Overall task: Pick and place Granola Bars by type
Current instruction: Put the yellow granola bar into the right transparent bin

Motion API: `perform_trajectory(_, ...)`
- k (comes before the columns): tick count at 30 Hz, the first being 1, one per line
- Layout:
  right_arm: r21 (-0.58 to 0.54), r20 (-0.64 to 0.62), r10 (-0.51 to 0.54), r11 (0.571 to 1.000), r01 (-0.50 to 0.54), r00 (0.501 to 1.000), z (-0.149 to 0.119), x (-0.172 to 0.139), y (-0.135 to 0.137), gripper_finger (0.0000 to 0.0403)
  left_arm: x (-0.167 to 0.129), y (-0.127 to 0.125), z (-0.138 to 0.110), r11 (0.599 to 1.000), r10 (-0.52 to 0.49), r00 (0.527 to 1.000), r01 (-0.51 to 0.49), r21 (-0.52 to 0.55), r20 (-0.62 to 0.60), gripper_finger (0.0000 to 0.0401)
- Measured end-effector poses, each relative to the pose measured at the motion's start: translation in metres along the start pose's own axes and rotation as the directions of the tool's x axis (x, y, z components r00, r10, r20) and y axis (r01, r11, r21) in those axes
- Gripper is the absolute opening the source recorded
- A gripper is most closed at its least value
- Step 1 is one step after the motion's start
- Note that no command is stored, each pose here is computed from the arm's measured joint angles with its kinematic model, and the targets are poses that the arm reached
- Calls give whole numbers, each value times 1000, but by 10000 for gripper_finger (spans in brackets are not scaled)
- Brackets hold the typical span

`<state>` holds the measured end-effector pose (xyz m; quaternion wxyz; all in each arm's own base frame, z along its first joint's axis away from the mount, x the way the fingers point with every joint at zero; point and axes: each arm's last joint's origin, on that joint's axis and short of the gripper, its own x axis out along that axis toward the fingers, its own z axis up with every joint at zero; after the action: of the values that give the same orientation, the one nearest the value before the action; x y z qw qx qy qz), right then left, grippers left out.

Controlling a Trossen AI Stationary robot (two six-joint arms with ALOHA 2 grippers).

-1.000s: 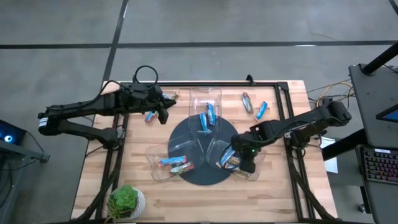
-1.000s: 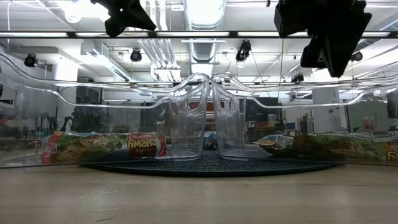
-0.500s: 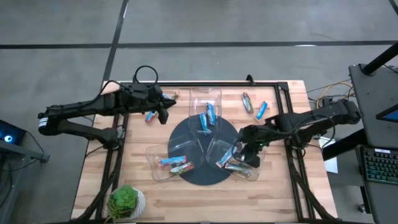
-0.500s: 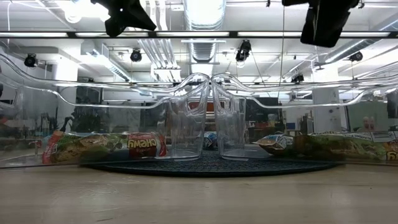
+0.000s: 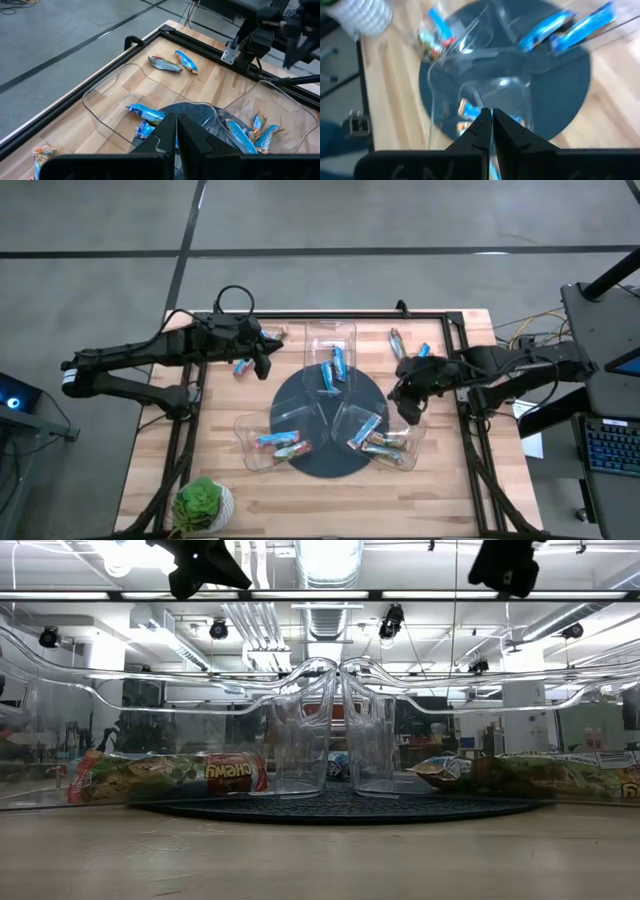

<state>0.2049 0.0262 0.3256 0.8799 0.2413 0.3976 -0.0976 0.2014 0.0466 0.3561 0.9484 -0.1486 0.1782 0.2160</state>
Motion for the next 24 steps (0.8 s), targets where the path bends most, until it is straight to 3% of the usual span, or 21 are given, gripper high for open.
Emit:
perform_trajectory(11,35,110,-54,998,51,992,19,-5,-22,8,0,0,0,1000,0,1000,0,0,0,0)
perform_trajectory(24,99,146,-136,988,122,980,31,-7,-46,8,0,0,0,1000,-8,1000,8,28,-2,0)
